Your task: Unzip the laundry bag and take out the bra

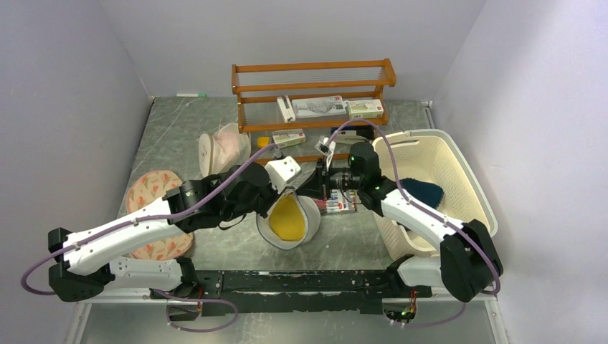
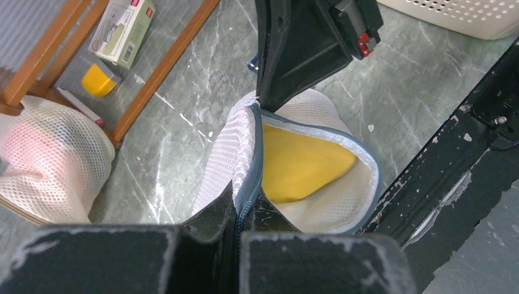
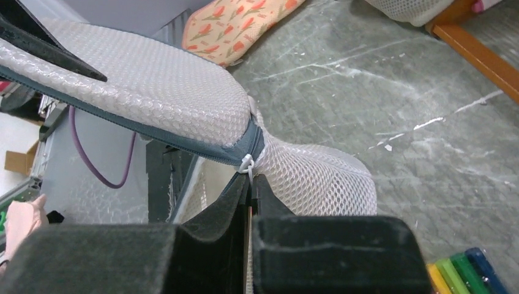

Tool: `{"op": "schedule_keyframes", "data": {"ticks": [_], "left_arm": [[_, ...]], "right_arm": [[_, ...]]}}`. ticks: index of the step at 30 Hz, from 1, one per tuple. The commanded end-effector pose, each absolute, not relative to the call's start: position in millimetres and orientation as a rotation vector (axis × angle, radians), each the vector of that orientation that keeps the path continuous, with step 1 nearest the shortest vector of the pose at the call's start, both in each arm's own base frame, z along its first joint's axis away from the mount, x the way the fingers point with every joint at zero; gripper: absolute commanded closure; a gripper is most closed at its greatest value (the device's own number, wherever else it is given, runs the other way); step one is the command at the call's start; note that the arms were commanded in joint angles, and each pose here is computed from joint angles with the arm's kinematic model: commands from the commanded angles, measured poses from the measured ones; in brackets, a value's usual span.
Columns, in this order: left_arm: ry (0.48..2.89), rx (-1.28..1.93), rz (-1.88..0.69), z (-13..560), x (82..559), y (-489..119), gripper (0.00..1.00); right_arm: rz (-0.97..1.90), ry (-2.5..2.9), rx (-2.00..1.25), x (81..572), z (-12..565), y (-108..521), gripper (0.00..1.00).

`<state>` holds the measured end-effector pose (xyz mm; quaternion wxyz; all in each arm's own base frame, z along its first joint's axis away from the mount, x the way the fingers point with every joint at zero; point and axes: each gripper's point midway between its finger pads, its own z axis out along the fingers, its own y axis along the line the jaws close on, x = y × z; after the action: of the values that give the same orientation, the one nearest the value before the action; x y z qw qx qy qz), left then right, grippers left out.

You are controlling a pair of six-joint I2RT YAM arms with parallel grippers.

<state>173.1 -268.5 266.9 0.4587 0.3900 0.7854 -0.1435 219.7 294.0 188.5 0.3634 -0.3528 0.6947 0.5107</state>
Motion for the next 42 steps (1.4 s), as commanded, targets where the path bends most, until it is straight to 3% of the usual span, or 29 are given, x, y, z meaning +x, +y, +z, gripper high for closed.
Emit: {"op": "schedule_keyframes", "data": {"ticks": [1, 9, 15, 19, 24, 28, 34, 42], "left_arm": [[1.805, 1.013, -0.439, 296, 166, -276, 0.93], [1.733, 1.055, -0.622, 308, 146, -291, 0.93], [1.878, 0.849, -0.449, 295, 173, -273, 0.93], [2.028, 0.638, -0.289, 278, 199, -253, 0.93], [2.215, 0.466, -0.261, 257, 220, -246, 0.93], [2.257, 0.406, -0.276, 259, 228, -242, 0.93], [2.288, 0.356, -0.323, 264, 234, -237, 0.93], [2.304, 0.328, -0.384, 267, 231, -234, 0.93]], "right_arm": [[1.3, 1.823, -0.956, 224, 172, 290, 1.0], [1.416, 1.789, -1.032, 220, 166, 301, 1.0], [1.297, 1.882, -0.955, 239, 159, 298, 1.0], [1.058, 2.059, -0.773, 265, 144, 277, 0.87], [0.884, 2.18, -0.649, 274, 143, 255, 0.6], [0.858, 2.216, -0.608, 267, 153, 247, 0.43], [0.894, 2.213, -0.63, 242, 168, 254, 0.32], [0.791, 2.249, -0.642, 230, 152, 256, 0.28]]}}
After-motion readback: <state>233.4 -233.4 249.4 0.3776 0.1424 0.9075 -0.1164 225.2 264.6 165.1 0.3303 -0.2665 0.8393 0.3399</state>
